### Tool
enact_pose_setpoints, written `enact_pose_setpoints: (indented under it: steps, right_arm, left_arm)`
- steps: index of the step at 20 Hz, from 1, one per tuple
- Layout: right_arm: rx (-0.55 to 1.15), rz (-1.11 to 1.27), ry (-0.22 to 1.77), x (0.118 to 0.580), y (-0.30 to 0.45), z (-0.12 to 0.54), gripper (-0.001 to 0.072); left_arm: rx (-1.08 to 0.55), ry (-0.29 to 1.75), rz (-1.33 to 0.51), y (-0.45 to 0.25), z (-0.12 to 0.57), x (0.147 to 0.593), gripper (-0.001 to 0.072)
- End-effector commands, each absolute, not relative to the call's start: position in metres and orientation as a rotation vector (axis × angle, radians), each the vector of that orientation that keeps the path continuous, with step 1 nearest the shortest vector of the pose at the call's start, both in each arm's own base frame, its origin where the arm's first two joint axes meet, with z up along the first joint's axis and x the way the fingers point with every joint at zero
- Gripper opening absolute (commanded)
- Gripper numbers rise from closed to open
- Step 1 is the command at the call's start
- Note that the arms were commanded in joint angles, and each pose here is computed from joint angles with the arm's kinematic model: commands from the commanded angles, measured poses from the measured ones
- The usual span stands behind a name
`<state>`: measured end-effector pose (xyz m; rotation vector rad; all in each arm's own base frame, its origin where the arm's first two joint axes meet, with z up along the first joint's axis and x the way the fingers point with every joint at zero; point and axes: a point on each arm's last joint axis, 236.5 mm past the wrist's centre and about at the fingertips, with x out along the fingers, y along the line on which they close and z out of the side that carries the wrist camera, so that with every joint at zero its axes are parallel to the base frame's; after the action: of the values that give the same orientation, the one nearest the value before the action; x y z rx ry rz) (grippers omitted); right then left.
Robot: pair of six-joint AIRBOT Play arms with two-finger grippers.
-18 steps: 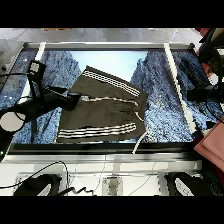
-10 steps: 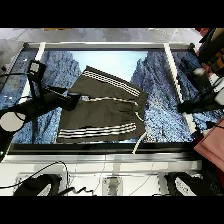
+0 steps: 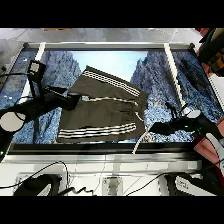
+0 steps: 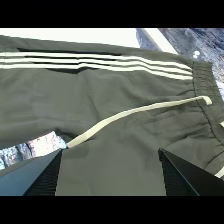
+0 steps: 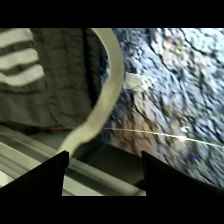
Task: Fold the clothes and pants, and hang the long-sleeved shirts on hangers.
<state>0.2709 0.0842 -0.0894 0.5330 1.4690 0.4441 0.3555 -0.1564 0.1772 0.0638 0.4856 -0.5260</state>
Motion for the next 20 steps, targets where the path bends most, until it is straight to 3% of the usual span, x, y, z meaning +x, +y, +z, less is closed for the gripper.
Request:
enact_pose_setpoints:
  steps: [1, 7, 8, 12, 14, 15, 16, 17, 18, 19, 20]
  right_arm:
    - [0.743, 0.416, 1.418, 0.293, 0.101, -0.106, 0.0512]
    - [0.809, 0.458, 1.394, 0.303, 0.112, -0.121, 0.0503]
    - [0.796, 0.462, 1.392, 0.303, 0.113, -0.122, 0.0446]
    - [0.715, 0.531, 1.443, 0.288, 0.136, -0.124, 0.044]
    - [0.655, 0.576, 1.467, 0.279, 0.15, -0.126, 0.0392]
    - [0.644, 0.589, 1.467, 0.278, 0.154, -0.126, 0.037]
    - [0.638, 0.599, 1.465, 0.278, 0.157, -0.125, 0.0315]
    - [0.641, 0.603, 1.463, 0.278, 0.157, -0.124, 0.0195]
    - [0.642, 0.603, 1.462, 0.278, 0.157, -0.124, 0.0099]
    - [0.641, 0.605, 1.463, 0.277, 0.158, -0.124, 0.0042]
    - [0.641, 0.606, 1.463, 0.277, 0.158, -0.124, 0.0032]
  left_arm:
    - [0.064, 0.484, -0.525, -0.156, 0.178, 0.355, 0.0696]
    - [0.063, 0.484, -0.526, -0.156, 0.178, 0.355, 0.0696]
    - [0.055, 0.484, -0.529, -0.157, 0.178, 0.355, 0.0696]
    - [0.024, 0.485, -0.541, -0.161, 0.18, 0.354, 0.0696]
    - [0.081, 0.519, -0.53, -0.155, 0.17, 0.352, 0.0682]
    - [0.111, 0.548, -0.517, -0.149, 0.162, 0.35, 0.0628]
    - [0.137, 0.58, -0.493, -0.14, 0.154, 0.349, 0.0477]
    - [0.178, 0.622, -0.457, -0.127, 0.145, 0.348, 0.0331]
    - [0.216, 0.667, -0.4, -0.107, 0.135, 0.348, 0.0268]
    - [0.232, 0.713, -0.328, -0.084, 0.127, 0.348, 0.0268]
    - [0.247, 0.776, -0.234, -0.053, 0.116, 0.346, 0.0234]
